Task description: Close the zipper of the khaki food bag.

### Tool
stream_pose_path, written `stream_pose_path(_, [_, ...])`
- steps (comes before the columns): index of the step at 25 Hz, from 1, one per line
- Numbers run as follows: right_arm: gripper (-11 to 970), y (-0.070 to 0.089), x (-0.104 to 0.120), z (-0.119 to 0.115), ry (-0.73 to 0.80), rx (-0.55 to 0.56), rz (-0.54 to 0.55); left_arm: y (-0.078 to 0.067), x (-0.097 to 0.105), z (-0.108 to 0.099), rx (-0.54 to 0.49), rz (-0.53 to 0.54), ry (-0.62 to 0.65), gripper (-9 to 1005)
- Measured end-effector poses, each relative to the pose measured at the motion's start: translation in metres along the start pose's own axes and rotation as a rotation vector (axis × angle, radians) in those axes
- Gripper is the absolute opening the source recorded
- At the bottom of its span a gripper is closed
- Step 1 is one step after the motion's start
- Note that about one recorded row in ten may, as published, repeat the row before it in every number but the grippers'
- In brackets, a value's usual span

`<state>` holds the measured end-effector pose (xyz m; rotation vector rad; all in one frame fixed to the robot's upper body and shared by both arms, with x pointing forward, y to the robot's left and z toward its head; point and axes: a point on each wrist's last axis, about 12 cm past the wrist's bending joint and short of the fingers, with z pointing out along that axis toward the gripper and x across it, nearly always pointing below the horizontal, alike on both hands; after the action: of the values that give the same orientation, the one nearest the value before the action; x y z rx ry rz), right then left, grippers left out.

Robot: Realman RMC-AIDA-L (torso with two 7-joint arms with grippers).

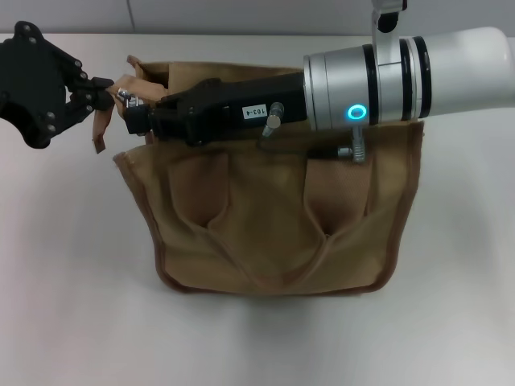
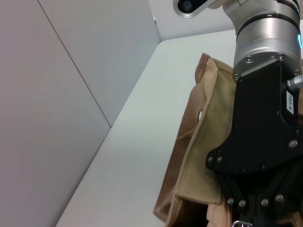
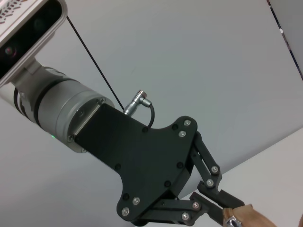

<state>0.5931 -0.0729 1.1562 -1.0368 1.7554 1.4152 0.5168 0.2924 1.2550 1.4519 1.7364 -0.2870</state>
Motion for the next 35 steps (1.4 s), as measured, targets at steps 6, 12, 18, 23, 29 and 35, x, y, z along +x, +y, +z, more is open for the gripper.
stream_pose_path(6, [19, 0.0, 0.0, -0.001, -0.003, 0.001, -0.007, -0.002, 0.002, 0.0, 0.003, 0.0, 0.0, 40])
stream_pose_path(12, [4, 0.003, 0.004, -0.007, -0.017, -0.007, -0.016, 0.0, 0.006, 0.0, -0.01, -0.014, -0.003, 40])
stream_pose_path(18, [4, 0.004, 0.01, -0.016, -0.024, -0.01, -0.013, 0.002, 0.011, 0.003, -0.015, -0.033, -0.005, 40])
stream_pose_path(23, [4, 0.003, 0.018, -0.024, -0.032, -0.004, 0.002, 0.002, 0.013, 0.003, -0.019, -0.035, 0.005, 40])
stream_pose_path(29, [5, 0.002, 0.028, -0.042, -0.077, 0.012, 0.024, 0.003, 0.019, 0.004, -0.024, -0.062, 0.005, 38])
stream_pose_path(35, [5, 0.0, 0.037, -0.065, -0.093, 0.044, 0.024, 0.004, 0.028, 0.008, -0.016, -0.108, -0.002, 36])
